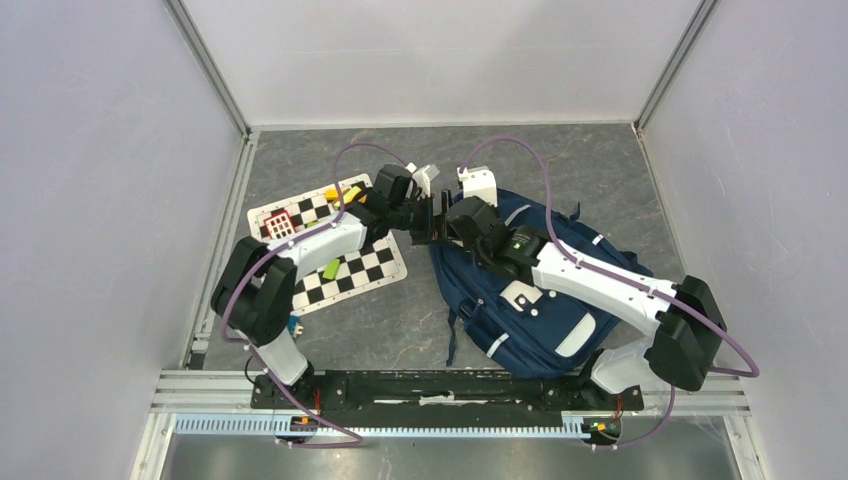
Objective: Pack the student bag
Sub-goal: Place the stationery in the student bag.
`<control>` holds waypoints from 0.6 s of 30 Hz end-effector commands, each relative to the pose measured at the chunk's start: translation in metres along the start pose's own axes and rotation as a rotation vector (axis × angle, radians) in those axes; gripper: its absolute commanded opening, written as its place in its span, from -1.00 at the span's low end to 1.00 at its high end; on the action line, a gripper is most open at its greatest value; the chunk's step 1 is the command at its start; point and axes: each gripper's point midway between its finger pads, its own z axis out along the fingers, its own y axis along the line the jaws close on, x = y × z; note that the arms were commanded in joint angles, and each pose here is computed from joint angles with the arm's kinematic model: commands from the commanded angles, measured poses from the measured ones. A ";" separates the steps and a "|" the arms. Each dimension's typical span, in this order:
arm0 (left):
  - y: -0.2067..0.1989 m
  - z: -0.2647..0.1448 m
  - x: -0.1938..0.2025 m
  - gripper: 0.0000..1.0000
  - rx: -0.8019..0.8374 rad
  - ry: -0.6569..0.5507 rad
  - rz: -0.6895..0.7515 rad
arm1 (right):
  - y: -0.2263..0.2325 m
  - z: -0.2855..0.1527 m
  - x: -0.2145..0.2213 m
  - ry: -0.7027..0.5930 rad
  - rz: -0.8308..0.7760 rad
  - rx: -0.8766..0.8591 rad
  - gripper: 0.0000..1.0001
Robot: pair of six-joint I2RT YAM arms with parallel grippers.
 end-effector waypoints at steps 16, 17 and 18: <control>-0.012 0.000 -0.057 0.15 -0.031 -0.155 0.305 | 0.000 -0.005 -0.007 -0.033 0.017 -0.019 -1.00; -0.012 0.004 -0.057 0.10 -0.021 -0.146 0.303 | 0.001 -0.004 -0.008 -0.032 0.018 -0.022 -1.00; -0.010 0.007 -0.057 0.05 -0.020 -0.138 0.300 | 0.002 -0.005 -0.008 -0.033 0.019 -0.027 -1.00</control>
